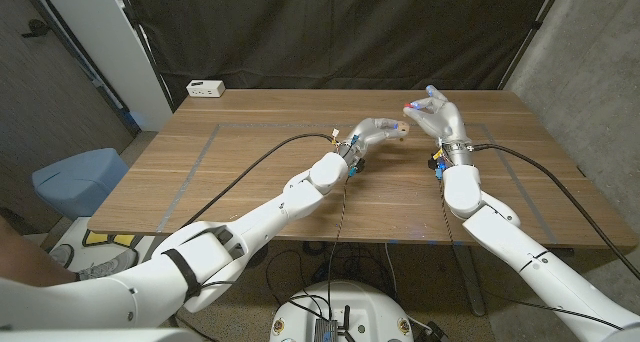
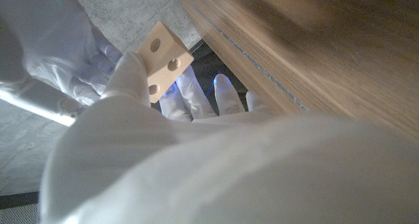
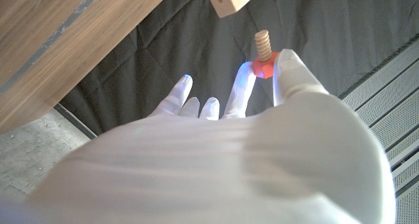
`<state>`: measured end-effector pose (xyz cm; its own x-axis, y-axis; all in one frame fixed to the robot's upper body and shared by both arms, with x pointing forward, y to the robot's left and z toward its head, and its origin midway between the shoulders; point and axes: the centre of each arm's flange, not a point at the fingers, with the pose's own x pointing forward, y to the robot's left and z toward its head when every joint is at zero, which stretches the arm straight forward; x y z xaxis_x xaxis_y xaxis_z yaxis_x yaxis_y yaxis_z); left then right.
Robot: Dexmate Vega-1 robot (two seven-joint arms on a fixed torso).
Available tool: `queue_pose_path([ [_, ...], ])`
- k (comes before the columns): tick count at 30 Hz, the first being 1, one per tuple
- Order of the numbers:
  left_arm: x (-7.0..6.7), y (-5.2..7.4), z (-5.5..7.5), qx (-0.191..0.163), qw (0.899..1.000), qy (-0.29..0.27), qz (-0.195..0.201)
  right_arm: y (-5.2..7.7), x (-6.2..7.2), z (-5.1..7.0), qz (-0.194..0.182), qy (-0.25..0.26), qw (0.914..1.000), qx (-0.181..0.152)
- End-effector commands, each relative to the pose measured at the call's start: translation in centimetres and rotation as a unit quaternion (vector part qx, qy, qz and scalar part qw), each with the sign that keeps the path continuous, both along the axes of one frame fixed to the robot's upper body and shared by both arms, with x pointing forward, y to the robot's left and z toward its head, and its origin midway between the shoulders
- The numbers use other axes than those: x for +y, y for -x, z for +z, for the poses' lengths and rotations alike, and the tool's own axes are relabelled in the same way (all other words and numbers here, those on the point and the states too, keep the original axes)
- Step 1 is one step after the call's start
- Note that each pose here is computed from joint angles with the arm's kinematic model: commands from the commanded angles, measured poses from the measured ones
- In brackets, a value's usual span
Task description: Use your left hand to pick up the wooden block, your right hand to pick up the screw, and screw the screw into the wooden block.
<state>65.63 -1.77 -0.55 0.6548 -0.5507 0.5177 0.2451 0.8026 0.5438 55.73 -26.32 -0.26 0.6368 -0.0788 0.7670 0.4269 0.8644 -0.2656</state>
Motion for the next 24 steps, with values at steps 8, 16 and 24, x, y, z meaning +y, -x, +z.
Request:
queue_pose_path([
  [8, -0.49, 0.42, -0.07, -0.004, 1.0, -0.003, -0.001, 0.13, -0.74, -0.6, -0.001, -0.006, 1.0, -0.001],
  [16, -0.57, 0.54, -0.09, -0.007, 1.0, -0.002, -0.001, 0.0, -0.85, -0.82, 0.0, -0.006, 1.0, -0.001],
  [24, -0.5, 0.63, -0.11, -0.008, 1.0, 0.001, 0.0, -0.22, -0.79, -0.94, 0.0, -0.005, 1.0, -0.001],
])
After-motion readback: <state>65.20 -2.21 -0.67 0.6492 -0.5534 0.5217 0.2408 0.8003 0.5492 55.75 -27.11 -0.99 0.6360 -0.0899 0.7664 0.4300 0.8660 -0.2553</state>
